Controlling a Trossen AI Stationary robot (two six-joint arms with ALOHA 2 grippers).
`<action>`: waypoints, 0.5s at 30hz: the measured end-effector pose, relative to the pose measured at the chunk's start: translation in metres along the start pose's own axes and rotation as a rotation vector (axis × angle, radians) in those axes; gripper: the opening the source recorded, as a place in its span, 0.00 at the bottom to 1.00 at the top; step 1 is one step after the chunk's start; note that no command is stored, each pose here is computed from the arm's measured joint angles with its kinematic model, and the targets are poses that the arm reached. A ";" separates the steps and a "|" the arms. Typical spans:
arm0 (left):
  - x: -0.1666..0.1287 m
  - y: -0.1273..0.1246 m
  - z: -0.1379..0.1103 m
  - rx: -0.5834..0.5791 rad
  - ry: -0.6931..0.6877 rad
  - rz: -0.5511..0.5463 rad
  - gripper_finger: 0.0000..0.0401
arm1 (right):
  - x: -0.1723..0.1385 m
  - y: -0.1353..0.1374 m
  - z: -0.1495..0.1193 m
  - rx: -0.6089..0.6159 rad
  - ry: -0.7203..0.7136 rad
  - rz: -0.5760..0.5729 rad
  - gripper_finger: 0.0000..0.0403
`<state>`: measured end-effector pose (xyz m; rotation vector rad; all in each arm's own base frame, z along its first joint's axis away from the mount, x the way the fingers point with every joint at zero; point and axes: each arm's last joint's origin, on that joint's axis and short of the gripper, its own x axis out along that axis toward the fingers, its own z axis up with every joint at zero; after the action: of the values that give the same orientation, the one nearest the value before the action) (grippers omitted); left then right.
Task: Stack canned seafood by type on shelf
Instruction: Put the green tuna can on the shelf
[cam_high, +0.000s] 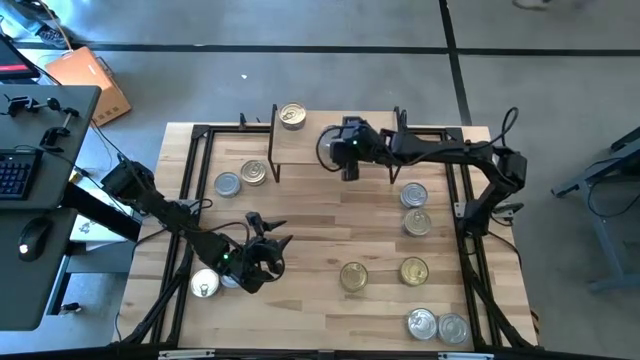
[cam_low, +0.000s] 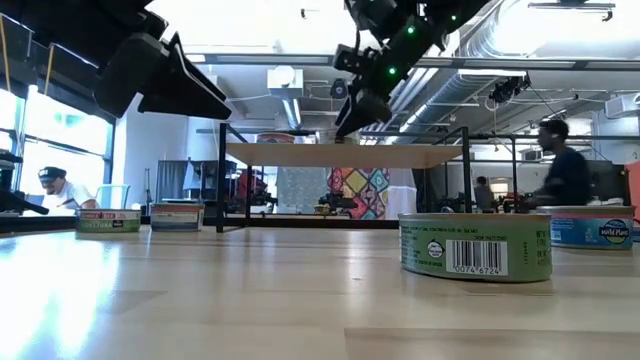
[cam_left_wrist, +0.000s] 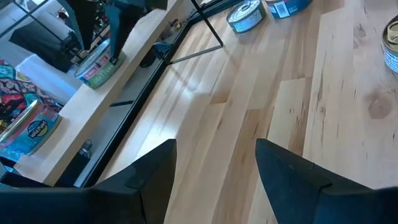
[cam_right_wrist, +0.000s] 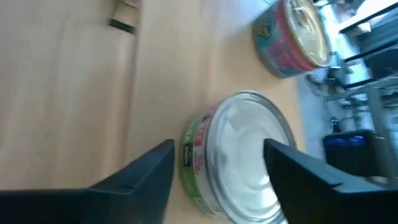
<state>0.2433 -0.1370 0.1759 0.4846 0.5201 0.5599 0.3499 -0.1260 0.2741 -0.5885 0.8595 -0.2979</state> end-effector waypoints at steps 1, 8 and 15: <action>0.000 0.000 0.000 -0.002 0.001 -0.002 0.53 | -0.002 -0.002 0.002 0.007 -0.005 0.004 0.65; 0.000 0.000 0.000 0.001 0.001 -0.007 0.53 | -0.014 -0.020 0.012 0.117 -0.082 0.102 0.64; 0.000 0.000 0.000 0.000 0.001 -0.008 0.53 | -0.005 -0.043 -0.001 0.371 -0.095 0.154 0.30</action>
<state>0.2432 -0.1375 0.1758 0.4822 0.5224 0.5526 0.3452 -0.1585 0.3023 -0.1882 0.7304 -0.2780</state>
